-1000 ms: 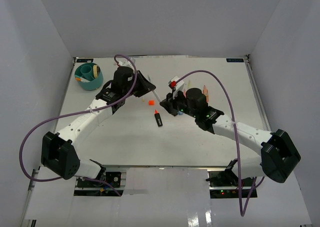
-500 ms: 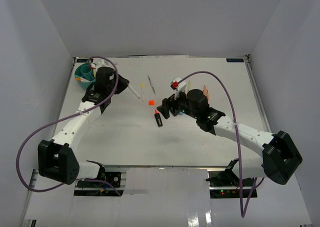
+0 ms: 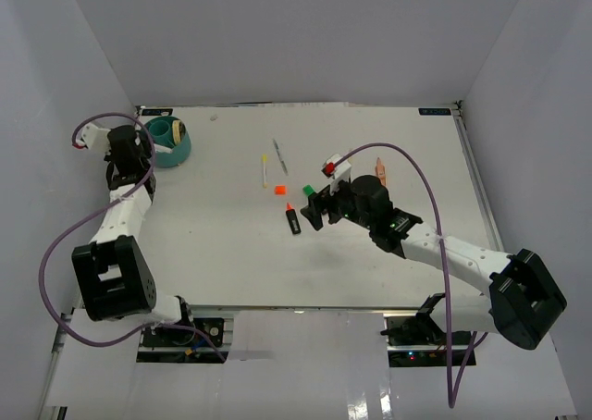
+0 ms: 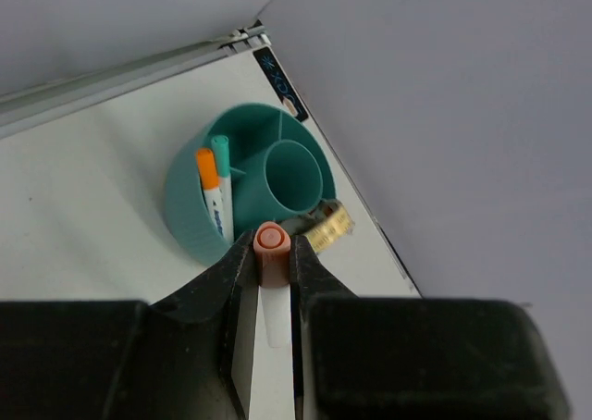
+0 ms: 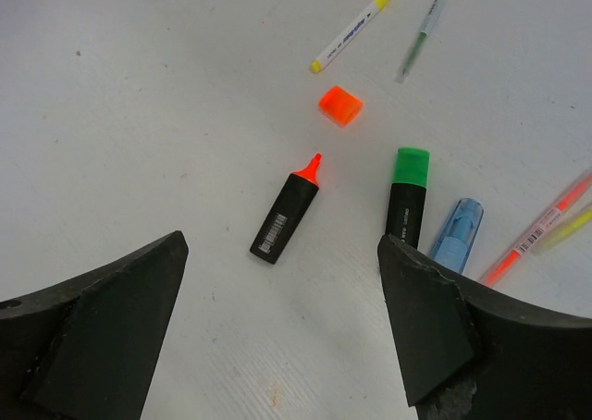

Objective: Sort the stationery into containers
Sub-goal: Place the pen in the storage box.

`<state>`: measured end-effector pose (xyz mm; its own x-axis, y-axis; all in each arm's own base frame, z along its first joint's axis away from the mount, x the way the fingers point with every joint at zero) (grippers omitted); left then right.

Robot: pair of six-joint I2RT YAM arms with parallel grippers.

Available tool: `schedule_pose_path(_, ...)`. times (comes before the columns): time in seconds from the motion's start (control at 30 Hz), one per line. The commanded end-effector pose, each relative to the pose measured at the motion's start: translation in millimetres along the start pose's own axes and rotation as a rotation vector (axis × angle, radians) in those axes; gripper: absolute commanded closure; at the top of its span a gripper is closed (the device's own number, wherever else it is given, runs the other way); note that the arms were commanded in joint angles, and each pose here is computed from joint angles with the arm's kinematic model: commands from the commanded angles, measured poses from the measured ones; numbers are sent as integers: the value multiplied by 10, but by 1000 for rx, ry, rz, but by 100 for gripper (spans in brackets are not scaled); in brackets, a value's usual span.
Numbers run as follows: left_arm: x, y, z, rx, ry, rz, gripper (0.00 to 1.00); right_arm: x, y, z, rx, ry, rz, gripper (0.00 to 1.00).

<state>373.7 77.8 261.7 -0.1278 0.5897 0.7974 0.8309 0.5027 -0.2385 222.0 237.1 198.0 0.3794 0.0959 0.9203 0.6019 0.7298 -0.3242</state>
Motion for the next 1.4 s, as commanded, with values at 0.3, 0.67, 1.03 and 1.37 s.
schedule_pose_path(0.3, 212, 744, -77, 8, -44, -206, 94, 44, -36, 11, 46, -23, -43, 10)
schedule_pose_path(0.67, -129, 1000, 76, 5, 22, -161, 96, -16, 16, -33, 37, -17, -20, 10)
schedule_pose_path(1.03, -439, 1066, 275, -3, 93, -124, 83, -50, 47, -48, 45, -13, -11, 10)
schedule_pose_path(1.37, -311, 1000, 215, -8, 151, -126, 30, -51, 53, -45, 53, -13, -11, 10)
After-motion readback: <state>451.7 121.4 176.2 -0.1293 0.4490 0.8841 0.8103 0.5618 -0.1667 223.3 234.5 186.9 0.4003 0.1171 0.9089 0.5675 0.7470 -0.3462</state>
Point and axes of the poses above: each gripper's point midway between its finger pads, its own y axis out along the fingers, its own z axis along the line the jaws close on, x = y × z, the point moved 8 cm from there along -y, back along the fingers, and after that the axes turned 7 degrees about y, right-handed, at the moved point
